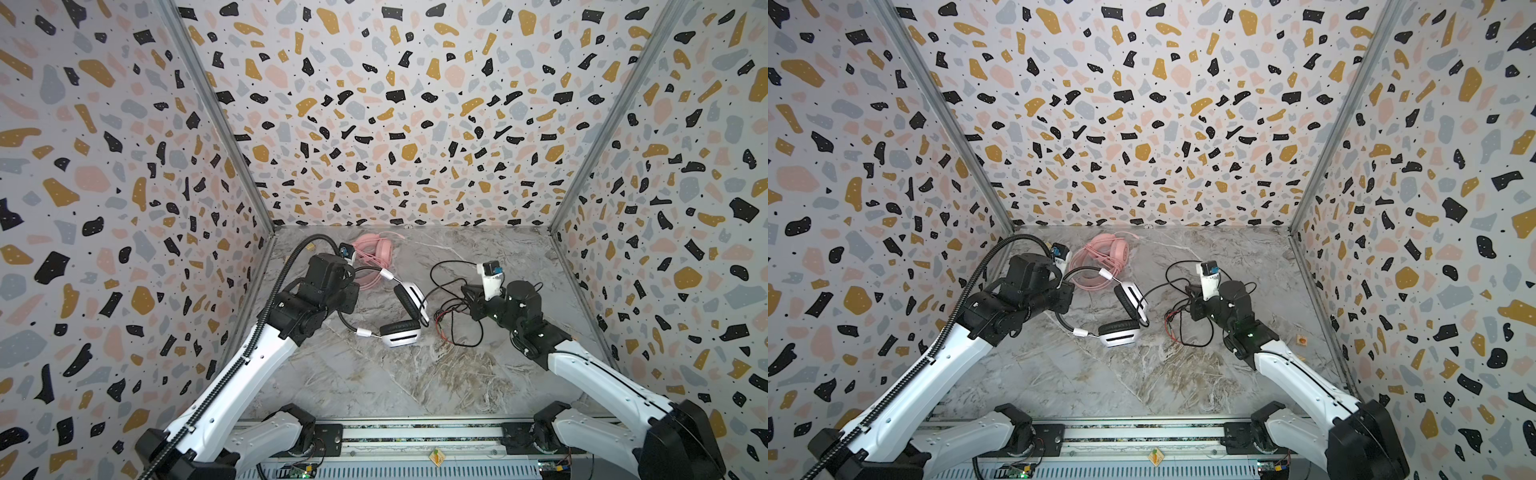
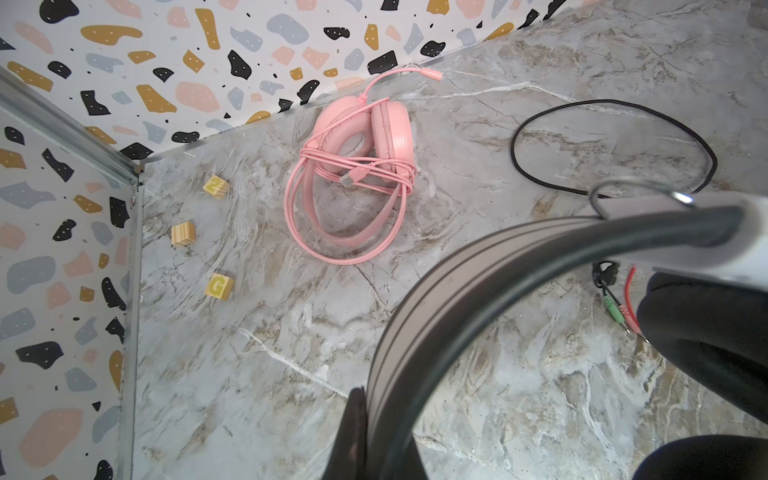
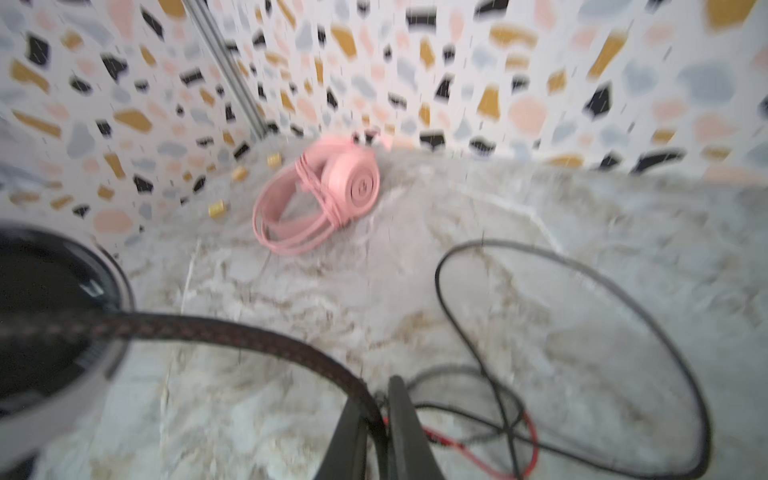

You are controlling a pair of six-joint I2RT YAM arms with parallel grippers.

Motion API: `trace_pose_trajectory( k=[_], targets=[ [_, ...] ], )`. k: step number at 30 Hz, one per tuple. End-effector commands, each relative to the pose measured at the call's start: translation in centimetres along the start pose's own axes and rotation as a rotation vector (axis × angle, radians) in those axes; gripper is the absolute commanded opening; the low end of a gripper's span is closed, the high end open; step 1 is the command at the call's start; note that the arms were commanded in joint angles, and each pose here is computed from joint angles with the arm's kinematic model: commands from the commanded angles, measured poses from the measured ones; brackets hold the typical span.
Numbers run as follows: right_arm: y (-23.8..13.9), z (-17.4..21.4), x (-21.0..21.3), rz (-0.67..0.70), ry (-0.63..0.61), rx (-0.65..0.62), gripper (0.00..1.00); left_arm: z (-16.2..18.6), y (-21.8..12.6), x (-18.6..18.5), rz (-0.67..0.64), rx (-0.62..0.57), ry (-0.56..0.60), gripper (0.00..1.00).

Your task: Wrap the headphones

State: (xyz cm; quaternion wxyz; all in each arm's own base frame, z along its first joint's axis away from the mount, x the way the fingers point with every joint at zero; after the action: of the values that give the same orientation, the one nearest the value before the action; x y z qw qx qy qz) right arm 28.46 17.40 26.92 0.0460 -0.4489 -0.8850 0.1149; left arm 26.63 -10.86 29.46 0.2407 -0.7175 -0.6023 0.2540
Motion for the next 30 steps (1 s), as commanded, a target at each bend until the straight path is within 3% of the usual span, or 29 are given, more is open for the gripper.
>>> trace_pose_trajectory(
  k=[1,5,12,23,30],
  targets=[
    [-4.0,-8.1,-0.7,0.073,-0.091,-0.131,0.12,-2.6,-0.5,-0.3,0.038,-0.122,-0.040,0.00],
    [-7.7,-12.9,1.1,0.036,-0.146,-0.235,0.11,-4.0,-0.2,-1.1,0.086,-0.126,-0.031,0.00],
    [-9.6,-16.3,5.3,-0.014,-0.269,-0.257,0.11,-4.0,0.6,-4.1,0.275,-0.093,0.003,0.00],
    [-4.8,-17.0,10.2,-0.149,-0.420,-0.149,0.13,-2.5,0.0,-7.5,0.368,-0.029,0.082,0.00],
    [-1.4,-15.3,9.9,-0.086,-0.444,-0.056,0.14,-1.2,-0.9,-9.8,0.458,0.021,0.128,0.00]
  ],
)
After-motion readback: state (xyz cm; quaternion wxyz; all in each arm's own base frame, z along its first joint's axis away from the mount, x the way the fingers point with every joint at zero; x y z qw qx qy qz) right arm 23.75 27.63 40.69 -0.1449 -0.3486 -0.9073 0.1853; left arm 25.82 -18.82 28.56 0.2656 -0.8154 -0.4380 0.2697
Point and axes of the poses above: each gripper's point midway between its finger pads, its own y axis out along the fingers, its own x axis along the line the jaws close on, z = x × y, the point moved 4 cm from there along -y, back along the fingers, and after that the axes turned 12 degrees about -y, right-handed, at the moved point
